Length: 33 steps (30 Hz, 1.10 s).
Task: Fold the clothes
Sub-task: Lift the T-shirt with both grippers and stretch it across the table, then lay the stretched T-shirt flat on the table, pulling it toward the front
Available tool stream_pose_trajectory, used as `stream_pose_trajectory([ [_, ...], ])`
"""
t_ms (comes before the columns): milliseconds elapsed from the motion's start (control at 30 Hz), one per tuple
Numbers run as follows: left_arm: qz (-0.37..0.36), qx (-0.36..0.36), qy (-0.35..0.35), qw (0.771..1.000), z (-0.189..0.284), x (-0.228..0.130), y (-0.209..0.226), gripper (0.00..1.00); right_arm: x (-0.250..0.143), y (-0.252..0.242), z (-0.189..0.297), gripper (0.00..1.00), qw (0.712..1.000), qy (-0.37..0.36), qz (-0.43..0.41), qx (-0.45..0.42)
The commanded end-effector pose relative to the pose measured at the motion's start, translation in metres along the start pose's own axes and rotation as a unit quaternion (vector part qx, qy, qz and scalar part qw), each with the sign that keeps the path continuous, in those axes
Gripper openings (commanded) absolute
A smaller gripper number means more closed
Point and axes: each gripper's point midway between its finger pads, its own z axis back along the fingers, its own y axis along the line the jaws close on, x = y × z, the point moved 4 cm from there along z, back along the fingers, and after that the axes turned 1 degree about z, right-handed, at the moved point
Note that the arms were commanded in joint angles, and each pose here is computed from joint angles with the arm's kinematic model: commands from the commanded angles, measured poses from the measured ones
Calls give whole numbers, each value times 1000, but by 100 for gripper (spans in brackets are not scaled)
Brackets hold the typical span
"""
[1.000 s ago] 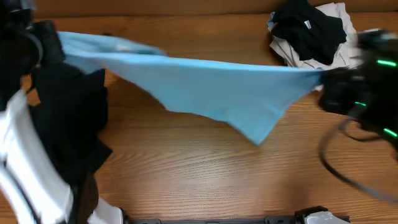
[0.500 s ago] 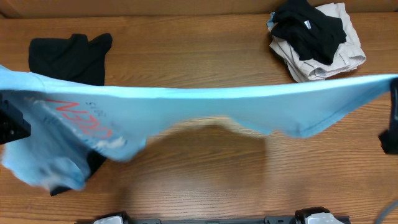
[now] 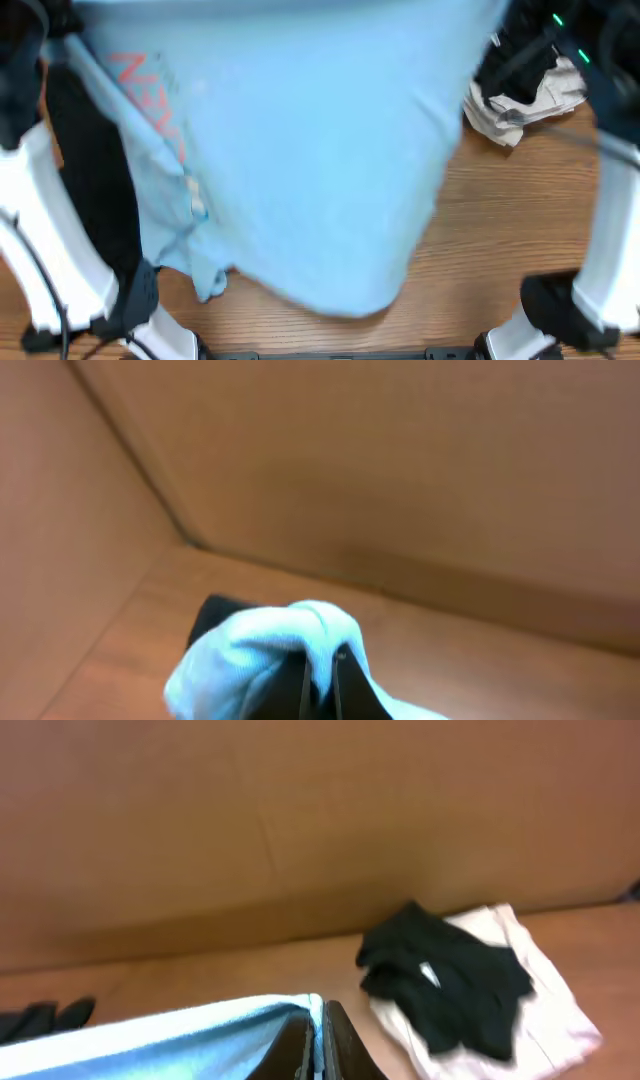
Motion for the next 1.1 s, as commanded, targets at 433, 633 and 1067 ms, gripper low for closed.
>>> stream_pose_trajectory([
  [433,12,-58,-189,980,25,79,-15,4,66,-56,23,4,989,-140,-40,-19],
  [633,-18,-43,-58,997,-18,25,-13,4,16,-71,-23,4,998,-21,-44,-41],
  [1067,-31,-12,290,956,-64,-122,-2,4,-111,-83,-63,4,963,255,-64,-55],
])
